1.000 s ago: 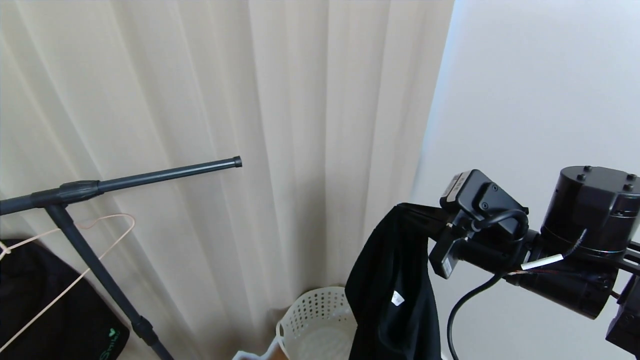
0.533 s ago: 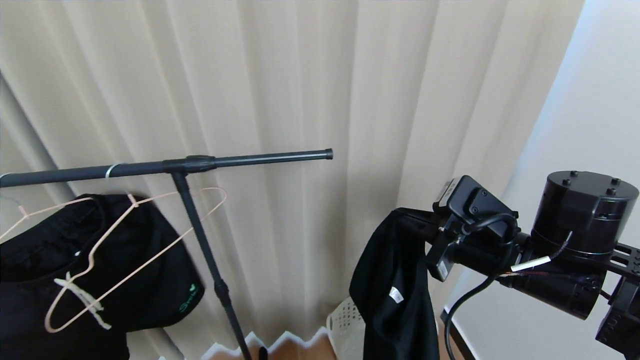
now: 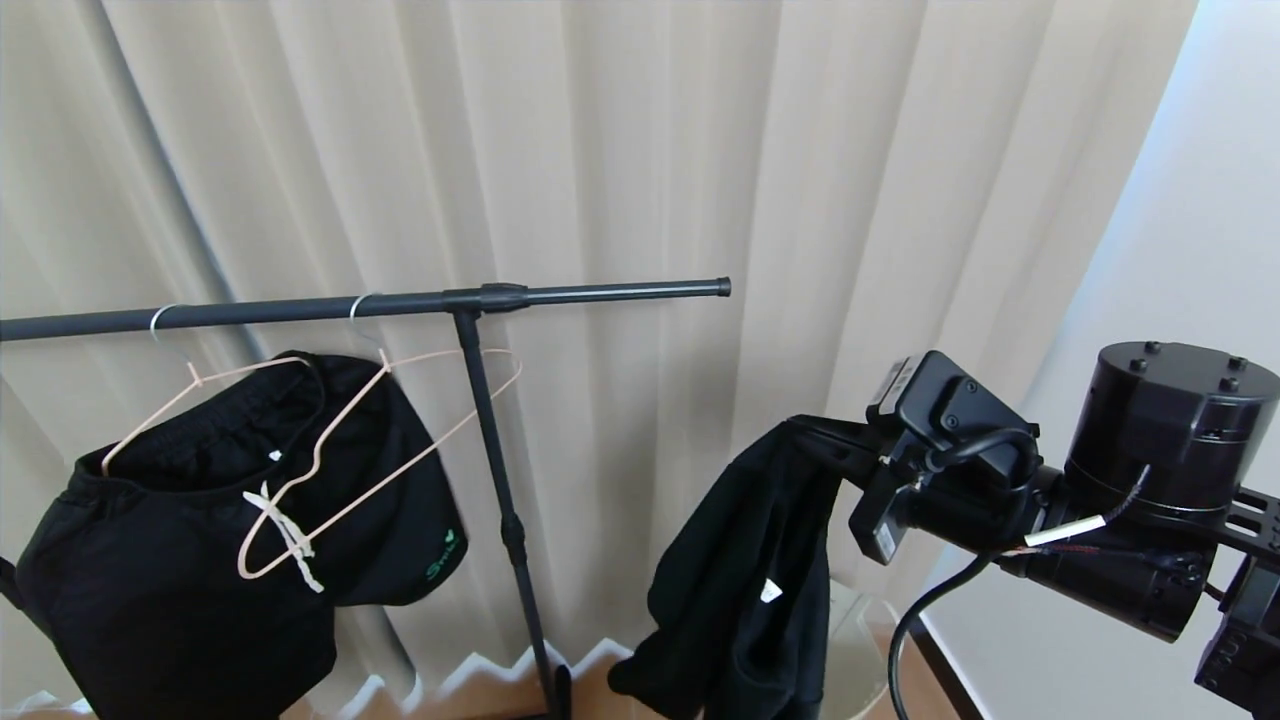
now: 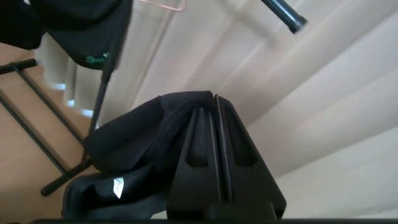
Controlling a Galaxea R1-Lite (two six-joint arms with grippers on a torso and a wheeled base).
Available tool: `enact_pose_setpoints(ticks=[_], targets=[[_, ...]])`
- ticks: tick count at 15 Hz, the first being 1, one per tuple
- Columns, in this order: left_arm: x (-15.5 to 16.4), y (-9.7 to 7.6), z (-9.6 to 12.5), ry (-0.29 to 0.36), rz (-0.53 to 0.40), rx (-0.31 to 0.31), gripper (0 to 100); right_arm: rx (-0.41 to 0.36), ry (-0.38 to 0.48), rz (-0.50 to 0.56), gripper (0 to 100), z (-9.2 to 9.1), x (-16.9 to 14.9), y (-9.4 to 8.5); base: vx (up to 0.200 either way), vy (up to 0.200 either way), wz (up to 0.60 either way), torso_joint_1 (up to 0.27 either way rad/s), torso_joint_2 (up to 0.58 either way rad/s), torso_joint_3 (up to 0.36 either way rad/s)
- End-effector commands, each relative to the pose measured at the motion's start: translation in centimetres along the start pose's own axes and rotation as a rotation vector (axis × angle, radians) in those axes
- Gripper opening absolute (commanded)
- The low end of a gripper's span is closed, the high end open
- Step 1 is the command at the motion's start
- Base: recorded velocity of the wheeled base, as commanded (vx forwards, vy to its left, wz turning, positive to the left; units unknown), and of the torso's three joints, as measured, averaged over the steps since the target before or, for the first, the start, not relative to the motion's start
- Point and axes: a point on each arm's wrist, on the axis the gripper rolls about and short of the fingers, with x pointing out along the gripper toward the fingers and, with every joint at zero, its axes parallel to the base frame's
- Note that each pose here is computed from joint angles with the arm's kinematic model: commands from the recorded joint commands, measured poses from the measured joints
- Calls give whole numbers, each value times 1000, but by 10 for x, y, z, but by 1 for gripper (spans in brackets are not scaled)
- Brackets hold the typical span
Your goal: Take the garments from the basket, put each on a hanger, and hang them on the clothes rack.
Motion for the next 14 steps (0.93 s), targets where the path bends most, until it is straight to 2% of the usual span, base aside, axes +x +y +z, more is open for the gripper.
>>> enact_pose_setpoints(ticks=[1,5,10,14], targets=[[0,0,0,1,0,0,100,-1,1,1,0,0,0,0,0,200,0,7,7,-2],[0,0,0,1,2,0,100,-1,-1,-2,0,0,-1,-1,-200,0,0,11,4,-2],[0,0,0,1,4,-3,100,0,1,-1,0,0,0,0,0,200,0,-4,1,0],[0,0,0,1,5,-6,100,0,1,-1,0,0,0,0,-200,0,0,11,0,5]])
